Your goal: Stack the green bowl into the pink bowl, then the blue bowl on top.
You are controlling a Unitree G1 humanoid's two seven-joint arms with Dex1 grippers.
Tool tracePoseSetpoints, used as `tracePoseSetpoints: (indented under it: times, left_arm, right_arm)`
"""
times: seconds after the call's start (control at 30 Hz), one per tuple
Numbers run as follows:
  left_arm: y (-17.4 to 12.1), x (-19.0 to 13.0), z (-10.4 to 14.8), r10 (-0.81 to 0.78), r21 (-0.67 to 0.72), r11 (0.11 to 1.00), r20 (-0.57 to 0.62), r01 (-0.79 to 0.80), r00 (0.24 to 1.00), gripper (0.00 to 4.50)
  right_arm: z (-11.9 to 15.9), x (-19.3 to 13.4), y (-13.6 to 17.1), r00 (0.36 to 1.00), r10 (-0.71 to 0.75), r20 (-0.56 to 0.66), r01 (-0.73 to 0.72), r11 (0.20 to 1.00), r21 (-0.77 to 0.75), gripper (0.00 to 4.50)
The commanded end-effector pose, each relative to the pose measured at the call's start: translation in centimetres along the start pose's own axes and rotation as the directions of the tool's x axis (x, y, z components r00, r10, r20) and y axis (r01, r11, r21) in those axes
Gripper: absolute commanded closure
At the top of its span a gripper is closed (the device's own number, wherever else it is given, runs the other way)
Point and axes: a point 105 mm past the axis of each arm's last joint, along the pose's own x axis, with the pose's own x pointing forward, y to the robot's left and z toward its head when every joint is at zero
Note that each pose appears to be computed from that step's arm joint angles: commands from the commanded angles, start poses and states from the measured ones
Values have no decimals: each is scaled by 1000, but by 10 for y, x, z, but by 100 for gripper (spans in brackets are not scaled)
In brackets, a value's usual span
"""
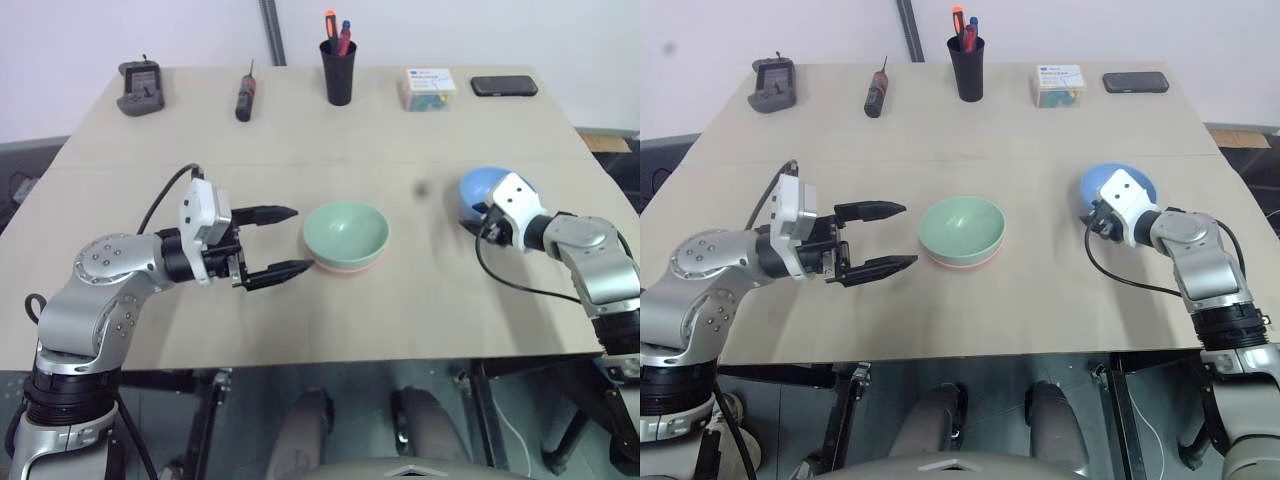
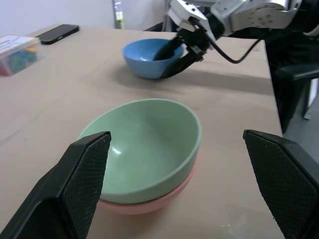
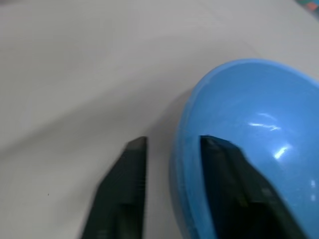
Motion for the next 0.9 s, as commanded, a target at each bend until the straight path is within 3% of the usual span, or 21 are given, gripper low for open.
tracePoseSetpoints:
  times: [0.03, 0.17, 0.27, 0.43, 0.67, 0.7, 0.73, 0.9]
  left_arm:
    - [3, -4, 12, 42, 71, 997, 28, -44, 999, 0]
    - [5, -6, 9, 62, 69, 996, 27, -64, 998, 0]
    - [10, -10, 8, 97, 61, 993, 32, -99, 995, 0]
    - [20, -23, -4, 178, 51, 983, 3, -178, 984, 0]
    - [23, -31, -13, 231, 45, 972, -17, -230, 973, 0]
    - [23, -31, -13, 233, 52, 972, -21, -231, 972, 0]
    - [23, -31, -13, 234, 55, 971, -22, -232, 972, 0]
    - [17, -33, -14, 242, 70, 969, -41, -238, 970, 0]
  right_arm:
    - [19, -2, -7, 998, -20, 53, 23, 998, -56, 444]
    - [30, -3, -10, 996, -42, 82, 50, 994, -97, 444]
    - [68, -9, 6, 972, 58, 228, -23, 988, -152, 444]
    - [133, -26, 71, 824, 337, 455, -236, 935, -264, 444]
    - [173, -14, 137, 680, 557, 478, -422, 829, -366, 444]
    - [173, -11, 143, 665, 579, 472, -456, 815, -357, 373]
    - [172, -9, 147, 650, 596, 472, -485, 803, -346, 353]
    - [166, -4, 141, 682, 561, 468, -460, 828, -321, 138]
